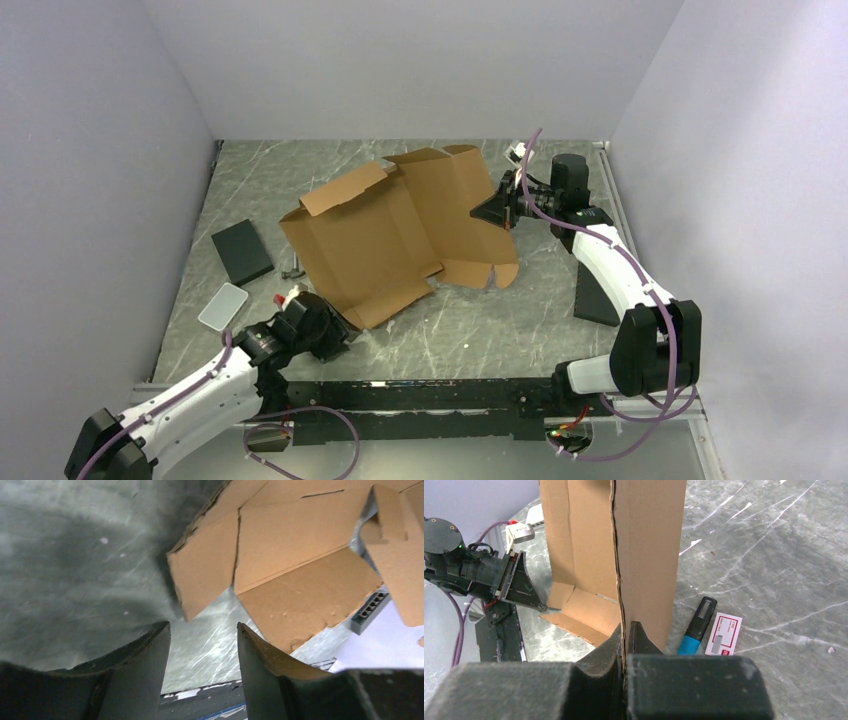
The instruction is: Fold the paper box
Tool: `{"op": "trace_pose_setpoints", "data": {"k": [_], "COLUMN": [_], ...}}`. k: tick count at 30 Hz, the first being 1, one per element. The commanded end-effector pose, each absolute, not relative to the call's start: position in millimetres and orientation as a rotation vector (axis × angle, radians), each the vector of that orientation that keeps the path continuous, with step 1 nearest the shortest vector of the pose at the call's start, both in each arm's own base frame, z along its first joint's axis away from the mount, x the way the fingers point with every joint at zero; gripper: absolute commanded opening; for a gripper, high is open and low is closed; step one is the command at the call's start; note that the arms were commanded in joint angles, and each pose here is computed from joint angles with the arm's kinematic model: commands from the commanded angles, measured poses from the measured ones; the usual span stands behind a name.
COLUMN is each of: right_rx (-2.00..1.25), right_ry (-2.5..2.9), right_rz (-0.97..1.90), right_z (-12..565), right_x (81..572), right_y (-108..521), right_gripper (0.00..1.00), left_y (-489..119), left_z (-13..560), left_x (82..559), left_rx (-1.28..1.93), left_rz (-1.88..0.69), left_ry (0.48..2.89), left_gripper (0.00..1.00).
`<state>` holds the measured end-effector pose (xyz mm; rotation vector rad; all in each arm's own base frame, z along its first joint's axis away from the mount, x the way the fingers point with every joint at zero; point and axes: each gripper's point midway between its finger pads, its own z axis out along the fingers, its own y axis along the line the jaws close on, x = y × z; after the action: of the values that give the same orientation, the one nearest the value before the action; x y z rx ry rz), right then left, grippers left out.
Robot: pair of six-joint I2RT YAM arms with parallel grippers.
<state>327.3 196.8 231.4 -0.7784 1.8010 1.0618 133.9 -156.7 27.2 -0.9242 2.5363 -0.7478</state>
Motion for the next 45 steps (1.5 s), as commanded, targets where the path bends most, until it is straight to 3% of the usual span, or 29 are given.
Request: {"op": "trace_pose_setpoints", "data": {"k": [1,10,16,21,24,45], "right_rx": [-0.801,-0.806,-0.805,-0.806,-0.806,-0.802], "right_ry": [1.776,1.768,1.768,1.767,1.766,1.803], "right_rz": [1.089,1.097,1.096,1.097,1.097,1.025], "right_z": [233,235,235,236,236,227], "right_x": [324,323,323,322,322,330], "right_y": [200,201,200,201,201,195], "right_gripper": [0.00,0.00,0.00,0.00,0.00,0.00], "left_y": [-156,-123,-121,-125,-127,-117], "left_z": [20,12,17,21,27,111], "left_x": [155,160,168,169,171,156], "left_rx": [-1.019,-1.110,-1.097,-1.070,-1.058,-0.952], "left_rz": [-0.777,-0.618,-0.654,-0.674,-0.706,-0.917], "left_ry": [2.402,2.289,2.218,2.222,2.202,2.049], "left_gripper": [0.56,0.39,0.20,0.15,0.00,0.00]}}
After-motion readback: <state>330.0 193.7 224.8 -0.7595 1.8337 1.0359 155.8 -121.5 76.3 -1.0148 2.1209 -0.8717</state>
